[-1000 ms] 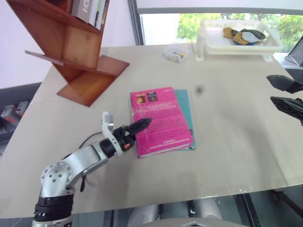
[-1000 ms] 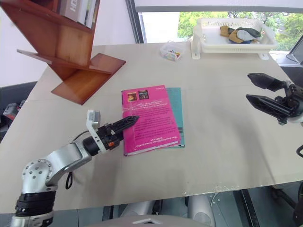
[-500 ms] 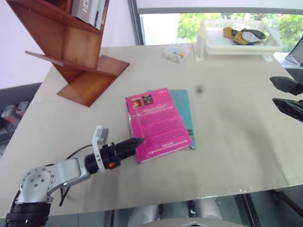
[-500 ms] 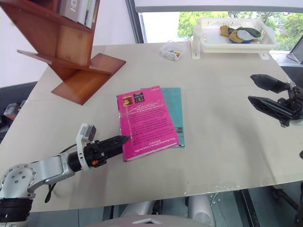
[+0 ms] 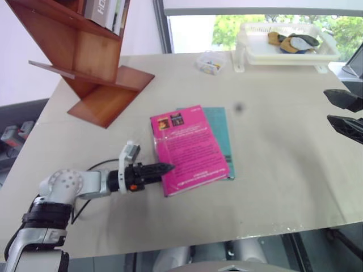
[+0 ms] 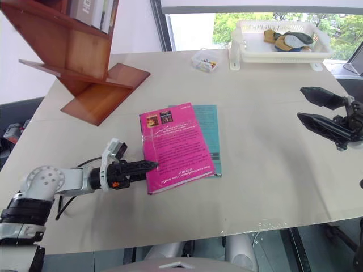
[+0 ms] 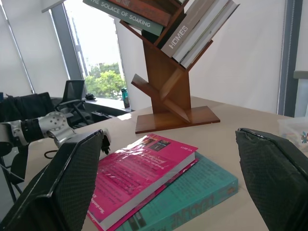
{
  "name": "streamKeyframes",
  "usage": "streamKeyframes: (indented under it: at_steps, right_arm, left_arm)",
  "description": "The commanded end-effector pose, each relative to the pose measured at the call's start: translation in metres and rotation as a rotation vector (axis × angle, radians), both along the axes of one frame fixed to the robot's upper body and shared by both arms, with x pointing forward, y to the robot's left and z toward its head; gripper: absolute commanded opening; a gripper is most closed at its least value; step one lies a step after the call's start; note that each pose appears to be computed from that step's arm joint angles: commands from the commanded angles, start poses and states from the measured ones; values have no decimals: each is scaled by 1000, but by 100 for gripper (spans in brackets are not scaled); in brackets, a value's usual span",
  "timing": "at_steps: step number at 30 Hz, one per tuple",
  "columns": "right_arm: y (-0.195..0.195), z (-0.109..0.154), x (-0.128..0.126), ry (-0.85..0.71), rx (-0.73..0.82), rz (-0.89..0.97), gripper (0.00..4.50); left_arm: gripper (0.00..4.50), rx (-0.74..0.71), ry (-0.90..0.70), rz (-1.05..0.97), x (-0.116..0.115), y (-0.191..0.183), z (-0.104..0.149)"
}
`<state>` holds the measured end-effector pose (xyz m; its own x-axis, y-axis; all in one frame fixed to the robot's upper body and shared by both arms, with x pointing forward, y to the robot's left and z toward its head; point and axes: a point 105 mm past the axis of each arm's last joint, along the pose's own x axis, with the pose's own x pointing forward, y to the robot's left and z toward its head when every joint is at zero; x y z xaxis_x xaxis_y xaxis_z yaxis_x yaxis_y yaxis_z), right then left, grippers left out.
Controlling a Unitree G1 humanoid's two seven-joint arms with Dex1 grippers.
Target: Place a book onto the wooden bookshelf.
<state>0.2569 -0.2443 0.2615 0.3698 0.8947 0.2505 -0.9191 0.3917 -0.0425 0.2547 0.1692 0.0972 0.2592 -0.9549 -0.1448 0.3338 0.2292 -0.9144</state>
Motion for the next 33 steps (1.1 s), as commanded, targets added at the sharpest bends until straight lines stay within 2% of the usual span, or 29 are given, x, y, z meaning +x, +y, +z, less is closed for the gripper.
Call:
streamKeyframes:
  at_steps: [1,12,19,20,21,24,25,27,29,33]
  right_arm:
    - [0,15,-11,-60,-20,-5,450]
    - [-1,13,-16,-50,-22,-22,450]
    - [-1,14,-15,-48,-27,-21,450]
    - [-1,14,-15,-48,-27,-21,450]
    - [-1,14,-15,-48,-27,-21,450]
    - [-1,14,-15,-47,-28,-19,450]
    - [-1,14,-15,-47,-29,-19,450]
    - [-1,14,-15,-47,-30,-18,450]
    - [-1,14,-15,-46,-32,-17,450]
    - [-1,14,-15,-44,-31,-16,450]
  left_arm:
    - [445,-13,15,-28,3,3,-2]
    - [445,-37,5,25,27,21,1]
    - [445,-63,5,9,31,19,5]
    - [393,-60,10,9,32,18,3]
    - [374,-58,14,9,32,18,2]
    - [243,-71,15,0,33,16,3]
    - [176,-77,13,-1,33,15,4]
    - [88,-85,8,2,34,16,6]
    - [23,-95,7,7,33,19,8]
    - [19,-156,-10,1,28,22,20]
